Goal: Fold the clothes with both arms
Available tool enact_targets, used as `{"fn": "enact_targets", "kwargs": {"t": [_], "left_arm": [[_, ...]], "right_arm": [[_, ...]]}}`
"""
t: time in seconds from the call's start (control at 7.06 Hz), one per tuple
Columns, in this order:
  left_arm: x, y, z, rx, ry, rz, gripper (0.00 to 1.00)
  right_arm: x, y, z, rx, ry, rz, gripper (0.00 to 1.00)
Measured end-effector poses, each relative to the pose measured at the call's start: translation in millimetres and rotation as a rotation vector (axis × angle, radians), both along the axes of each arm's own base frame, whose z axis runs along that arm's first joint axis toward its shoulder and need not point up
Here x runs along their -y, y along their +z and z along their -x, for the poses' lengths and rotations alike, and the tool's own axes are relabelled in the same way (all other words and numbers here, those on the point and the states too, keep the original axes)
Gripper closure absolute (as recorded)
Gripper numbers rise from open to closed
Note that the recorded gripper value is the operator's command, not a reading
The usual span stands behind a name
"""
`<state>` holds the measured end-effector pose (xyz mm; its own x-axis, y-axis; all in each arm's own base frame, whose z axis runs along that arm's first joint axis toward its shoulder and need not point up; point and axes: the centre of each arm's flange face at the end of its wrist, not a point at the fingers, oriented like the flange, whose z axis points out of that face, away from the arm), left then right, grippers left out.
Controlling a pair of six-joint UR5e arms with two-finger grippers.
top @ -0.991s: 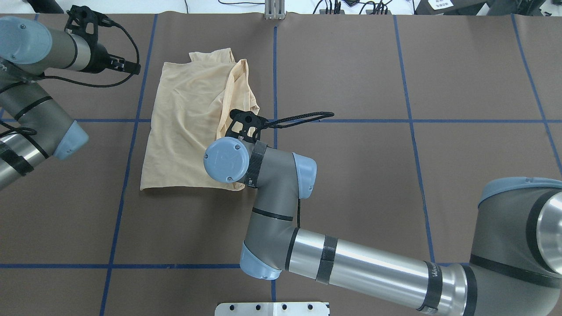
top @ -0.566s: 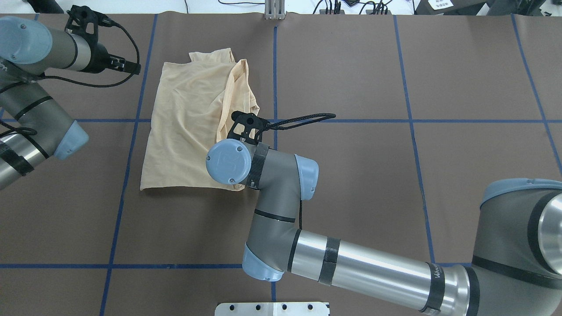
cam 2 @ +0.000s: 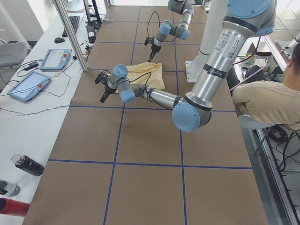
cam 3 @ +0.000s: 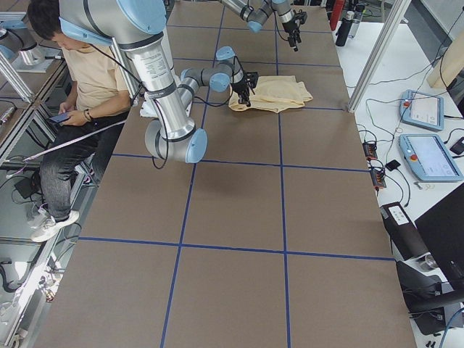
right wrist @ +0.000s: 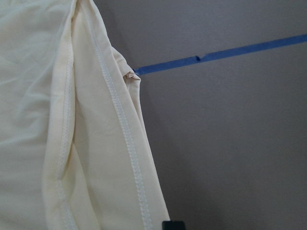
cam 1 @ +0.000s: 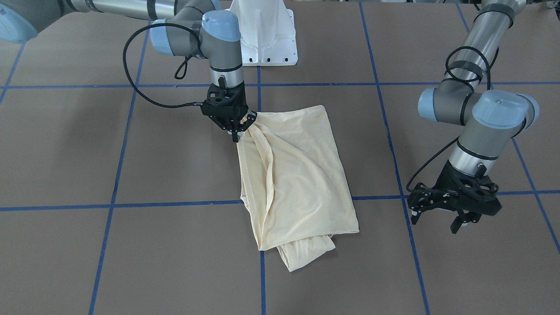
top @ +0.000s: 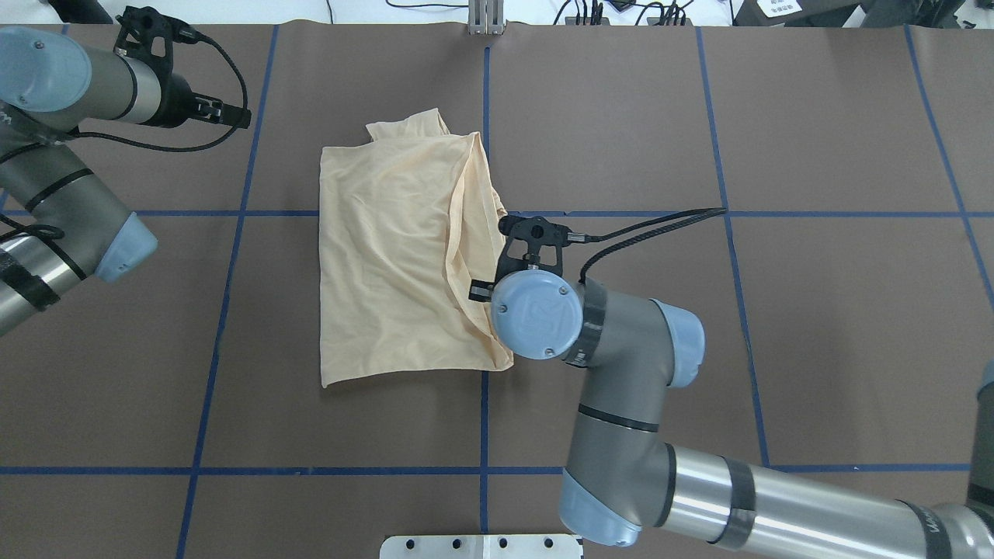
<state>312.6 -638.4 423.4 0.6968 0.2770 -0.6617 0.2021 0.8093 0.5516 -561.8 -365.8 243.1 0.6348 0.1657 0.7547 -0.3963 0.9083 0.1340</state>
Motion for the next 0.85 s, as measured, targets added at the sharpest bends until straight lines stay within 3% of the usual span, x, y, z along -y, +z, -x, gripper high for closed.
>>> {"fn": "enact_targets", "kwargs": {"t": [0.28, 0.42, 0.85], "left_arm": [[-0.2, -0.4, 0.0, -0.002, 0.000, 0.001, 0.00], [-0.4, -0.4, -0.3, -0.002, 0.001, 0.001, 0.00], [-0.6, 0.2, -1.0, -0.001, 0.002, 0.002, 0.00]], "right_arm": [[-36.4, 24.1, -21.9, -0.011, -0.021, -0.018, 1.00], [-49.4, 28.6, -22.5, -0.016, -0.024, -0.029, 0.01], [-53.9, 13.4, -17.3, -0.010, -0.040, -0.059, 0.00]]}}
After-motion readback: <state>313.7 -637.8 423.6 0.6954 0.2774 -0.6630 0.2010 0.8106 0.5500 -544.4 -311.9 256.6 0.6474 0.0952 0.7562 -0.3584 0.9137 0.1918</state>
